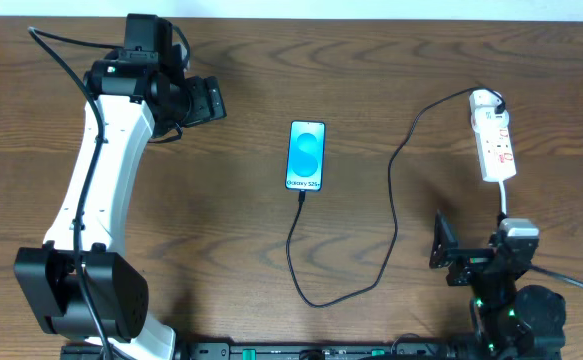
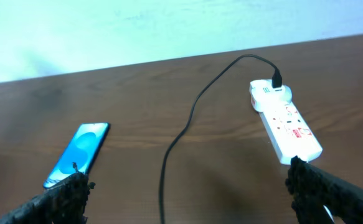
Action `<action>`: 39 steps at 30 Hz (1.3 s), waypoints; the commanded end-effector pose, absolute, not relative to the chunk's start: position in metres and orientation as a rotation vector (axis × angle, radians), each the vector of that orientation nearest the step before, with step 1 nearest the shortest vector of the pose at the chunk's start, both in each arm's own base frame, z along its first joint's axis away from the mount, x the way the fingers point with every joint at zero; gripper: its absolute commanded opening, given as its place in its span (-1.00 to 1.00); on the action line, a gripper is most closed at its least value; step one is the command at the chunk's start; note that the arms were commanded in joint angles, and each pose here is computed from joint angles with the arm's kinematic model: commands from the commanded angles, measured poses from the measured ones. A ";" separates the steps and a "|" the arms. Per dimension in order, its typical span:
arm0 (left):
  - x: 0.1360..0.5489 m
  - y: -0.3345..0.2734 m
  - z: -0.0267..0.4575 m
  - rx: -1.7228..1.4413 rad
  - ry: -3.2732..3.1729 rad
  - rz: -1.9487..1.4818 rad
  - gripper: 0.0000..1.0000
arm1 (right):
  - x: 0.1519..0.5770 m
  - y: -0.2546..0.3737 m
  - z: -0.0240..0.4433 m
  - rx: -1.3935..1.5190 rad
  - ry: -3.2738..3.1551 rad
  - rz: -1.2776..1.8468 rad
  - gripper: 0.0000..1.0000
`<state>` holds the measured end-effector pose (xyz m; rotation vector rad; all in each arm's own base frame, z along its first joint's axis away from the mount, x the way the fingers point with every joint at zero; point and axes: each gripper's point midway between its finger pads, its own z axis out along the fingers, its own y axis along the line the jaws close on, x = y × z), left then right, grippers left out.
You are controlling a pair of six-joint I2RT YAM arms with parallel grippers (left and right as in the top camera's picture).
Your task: Plug charger to phone and switch on socket
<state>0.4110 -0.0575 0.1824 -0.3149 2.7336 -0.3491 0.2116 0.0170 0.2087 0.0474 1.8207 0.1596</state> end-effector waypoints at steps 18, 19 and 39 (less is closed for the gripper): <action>0.412 -0.055 0.180 -0.323 2.738 -0.331 0.79 | 0.245 0.029 0.175 -0.158 1.563 0.062 0.99; 0.412 -0.055 0.180 -0.323 2.738 -0.331 0.79 | 0.245 0.028 0.171 -0.151 1.580 0.056 0.99; 0.412 -0.055 0.180 -0.323 2.738 -0.331 0.79 | 0.245 0.020 0.156 -0.089 1.644 0.049 0.99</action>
